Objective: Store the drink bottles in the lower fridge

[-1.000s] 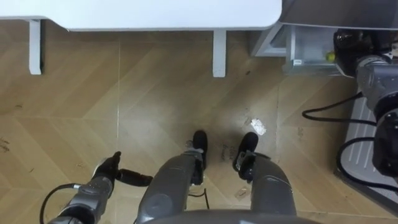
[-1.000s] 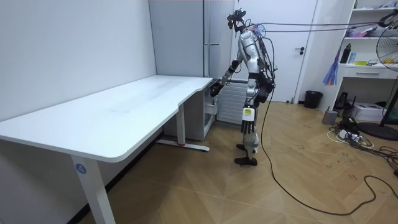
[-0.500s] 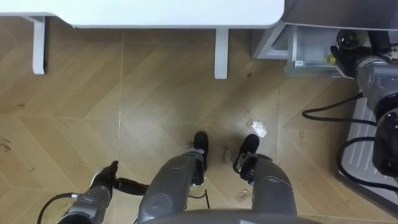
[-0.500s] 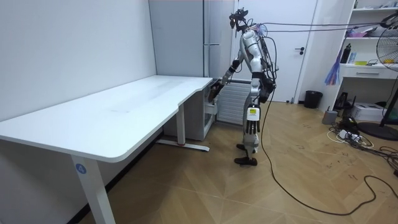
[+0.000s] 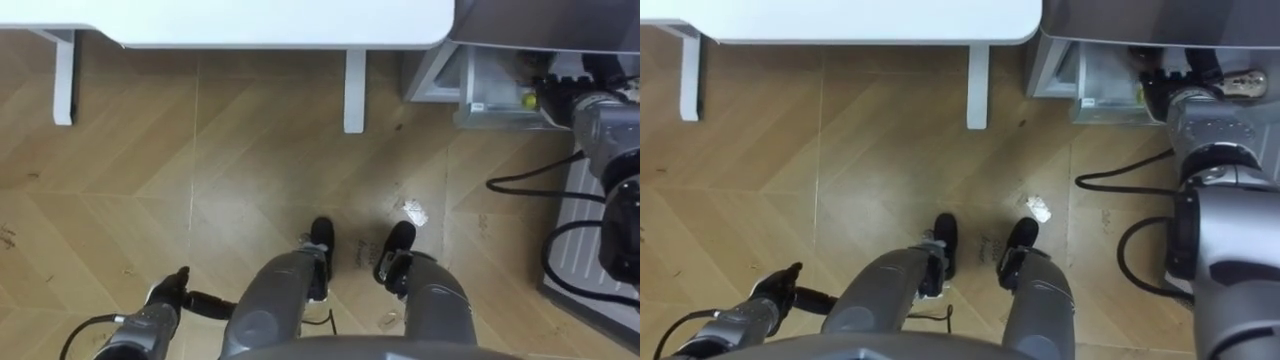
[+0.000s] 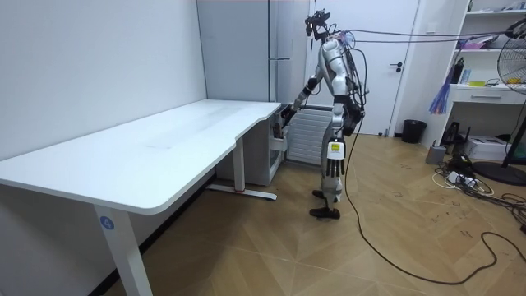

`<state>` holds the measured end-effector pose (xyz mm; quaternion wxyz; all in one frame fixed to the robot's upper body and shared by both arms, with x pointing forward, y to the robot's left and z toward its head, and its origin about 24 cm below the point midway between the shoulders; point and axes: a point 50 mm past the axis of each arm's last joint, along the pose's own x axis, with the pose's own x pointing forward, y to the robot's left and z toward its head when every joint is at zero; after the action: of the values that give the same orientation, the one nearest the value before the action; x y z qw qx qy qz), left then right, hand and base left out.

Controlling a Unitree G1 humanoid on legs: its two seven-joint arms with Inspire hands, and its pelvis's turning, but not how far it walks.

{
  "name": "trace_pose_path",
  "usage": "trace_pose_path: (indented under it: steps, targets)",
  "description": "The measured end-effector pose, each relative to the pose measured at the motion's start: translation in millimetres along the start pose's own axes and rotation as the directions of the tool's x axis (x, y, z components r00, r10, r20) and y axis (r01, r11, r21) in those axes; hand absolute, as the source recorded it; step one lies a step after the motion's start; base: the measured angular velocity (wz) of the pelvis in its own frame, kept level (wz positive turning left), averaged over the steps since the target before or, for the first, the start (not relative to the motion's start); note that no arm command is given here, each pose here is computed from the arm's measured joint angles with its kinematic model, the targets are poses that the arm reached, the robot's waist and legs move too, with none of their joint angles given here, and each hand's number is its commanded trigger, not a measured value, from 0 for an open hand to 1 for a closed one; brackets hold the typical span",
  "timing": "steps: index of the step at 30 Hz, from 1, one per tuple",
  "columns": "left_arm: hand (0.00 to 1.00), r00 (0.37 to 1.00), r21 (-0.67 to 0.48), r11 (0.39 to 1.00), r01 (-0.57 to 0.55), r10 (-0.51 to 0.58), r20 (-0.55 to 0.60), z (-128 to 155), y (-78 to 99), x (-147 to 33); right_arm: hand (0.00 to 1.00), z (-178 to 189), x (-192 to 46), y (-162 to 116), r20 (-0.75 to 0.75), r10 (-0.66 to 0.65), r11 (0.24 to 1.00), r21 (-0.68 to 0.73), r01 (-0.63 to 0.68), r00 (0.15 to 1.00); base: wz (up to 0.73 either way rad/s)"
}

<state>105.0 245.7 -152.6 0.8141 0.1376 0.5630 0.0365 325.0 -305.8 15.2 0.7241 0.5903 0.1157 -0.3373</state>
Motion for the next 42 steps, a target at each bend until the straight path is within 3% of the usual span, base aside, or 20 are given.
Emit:
trace_pose_path:
  steps: [9, 14, 22, 29, 35, 42]
  targets:
    - [0.00, 1.000, 0.000, 1.000, 0.021, -0.021, 0.002, 2, -0.8, 0.2, 0.00, 0, 0, -5, 0.000, 0.004, 1.000, -0.024, -0.004, 1.000, 0.00]
    - [0.00, 0.999, -0.002, 0.999, 0.038, -0.038, -0.001, 2, -1.7, 0.2, 0.00, -1, 0, -24, -0.011, -0.039, 0.998, -0.056, 0.038, 0.999, 0.00]
    - [0.00, 1.000, -0.078, 0.997, 0.007, -0.005, 0.016, 3, 6.4, 0.0, 0.00, 4, -4, -66, -0.014, -0.075, 0.988, -0.133, 0.073, 0.997, 0.00]
    - [0.00, 1.000, -0.100, 0.995, 0.004, -0.003, 0.007, -6, 4.0, -1.8, 0.00, 1, -11, -95, -0.038, -0.021, 0.985, -0.170, 0.014, 0.999, 0.03]
    - [0.00, 1.000, -0.157, 0.988, -0.006, 0.002, -0.021, -25, -4.0, -5.2, 0.00, -14, -24, -137, -0.072, -0.036, 0.985, -0.174, 0.023, 0.997, 0.00]
    - [0.00, 0.997, -0.205, 0.979, -0.018, 0.002, -0.077, -51, -6.9, -11.8, 0.00, -21, -47, -190, -0.091, -0.144, 0.964, -0.237, 0.119, 0.985, 0.00]
